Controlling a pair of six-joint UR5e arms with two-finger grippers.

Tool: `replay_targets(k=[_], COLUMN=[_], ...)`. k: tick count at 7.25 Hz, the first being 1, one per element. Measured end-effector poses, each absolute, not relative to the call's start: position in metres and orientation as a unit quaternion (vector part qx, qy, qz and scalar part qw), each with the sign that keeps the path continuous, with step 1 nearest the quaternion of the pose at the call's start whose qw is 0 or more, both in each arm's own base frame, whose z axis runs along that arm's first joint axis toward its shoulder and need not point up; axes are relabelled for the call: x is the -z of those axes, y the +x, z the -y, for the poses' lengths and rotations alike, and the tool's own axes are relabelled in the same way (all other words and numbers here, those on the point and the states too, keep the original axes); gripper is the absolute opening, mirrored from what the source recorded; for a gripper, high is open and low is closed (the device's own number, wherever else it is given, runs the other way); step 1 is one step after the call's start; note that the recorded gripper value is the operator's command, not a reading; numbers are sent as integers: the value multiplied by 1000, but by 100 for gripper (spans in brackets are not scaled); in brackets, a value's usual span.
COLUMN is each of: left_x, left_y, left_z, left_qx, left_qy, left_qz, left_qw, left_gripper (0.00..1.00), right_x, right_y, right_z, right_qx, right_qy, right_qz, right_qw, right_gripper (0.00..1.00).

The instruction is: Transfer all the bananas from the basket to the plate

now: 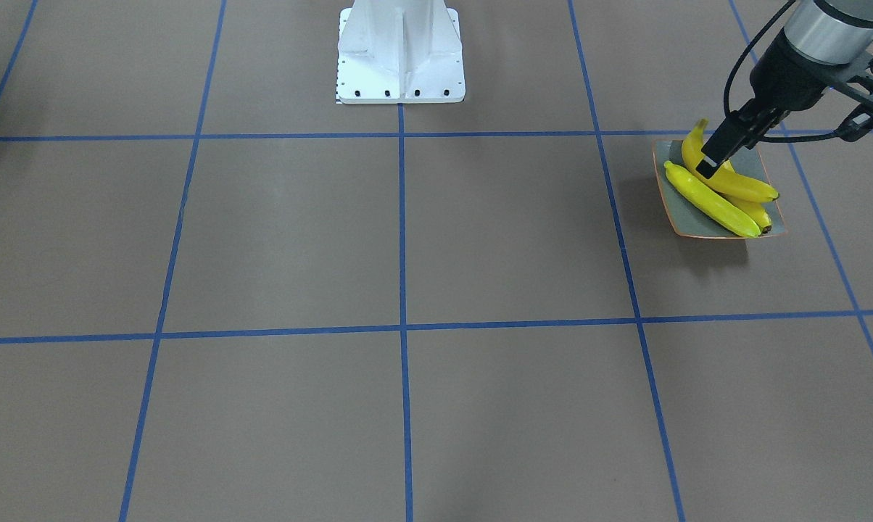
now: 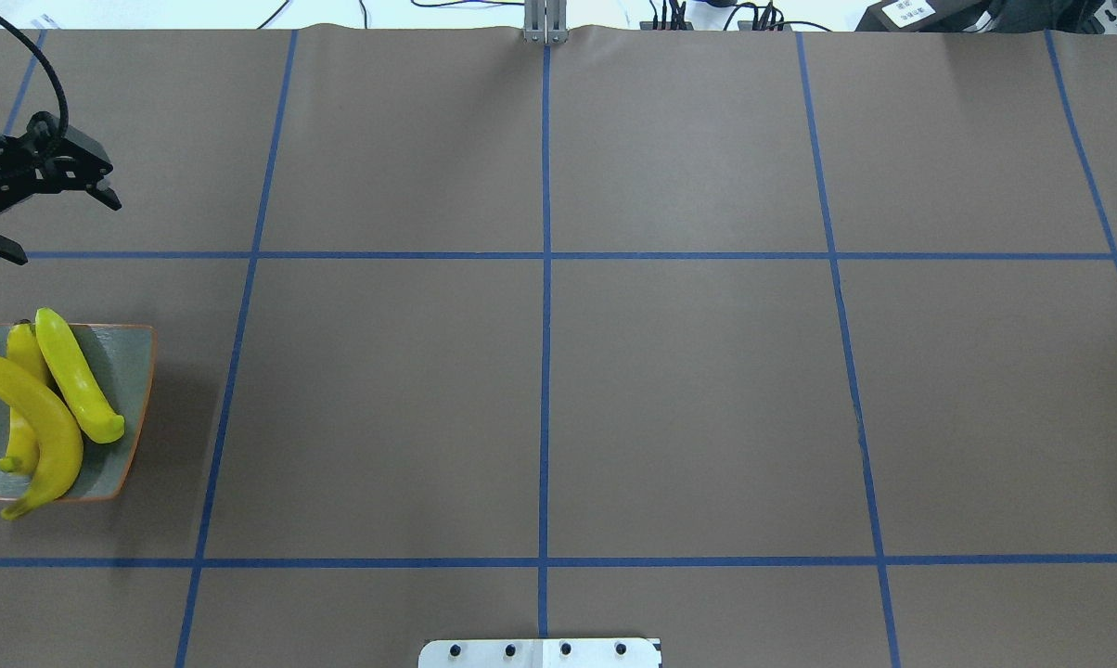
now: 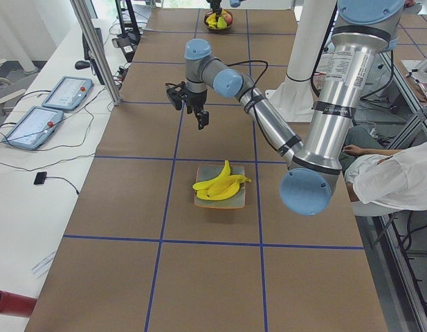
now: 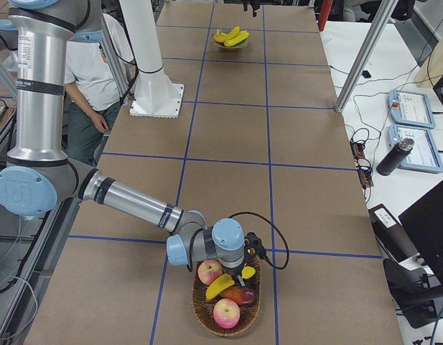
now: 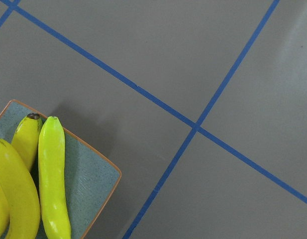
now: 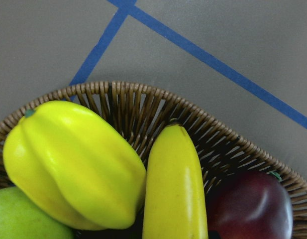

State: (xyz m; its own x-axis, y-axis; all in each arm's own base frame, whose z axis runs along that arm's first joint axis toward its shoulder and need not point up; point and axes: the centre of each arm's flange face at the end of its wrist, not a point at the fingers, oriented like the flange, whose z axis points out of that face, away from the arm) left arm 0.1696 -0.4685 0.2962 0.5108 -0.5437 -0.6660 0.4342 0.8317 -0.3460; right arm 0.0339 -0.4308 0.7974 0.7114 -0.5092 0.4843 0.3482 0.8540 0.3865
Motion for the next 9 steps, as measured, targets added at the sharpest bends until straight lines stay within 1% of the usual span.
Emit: replay_targets(k=[2, 4, 6, 9], left_x=[-288, -279, -269, -248], left_y=[170, 172, 175, 191], left_z=[467, 468, 471, 492], left_qx=[294, 304, 304, 319], left_qy=[-74, -79, -76, -82], left_qz=[-413, -420, -427, -453], left_qw=[859, 852, 848, 828], left_gripper=[100, 100, 100, 100], right_x=[-792, -758, -682, -597], right_y=[48, 88, 109, 77], right_z=[442, 478, 506, 516], right_qx=[251, 255, 240, 138], right_qy=[127, 122, 109, 97], right_qz=[297, 297, 320, 473], right_qw=[913, 912, 910, 865], right_gripper=[0, 0, 0, 0])
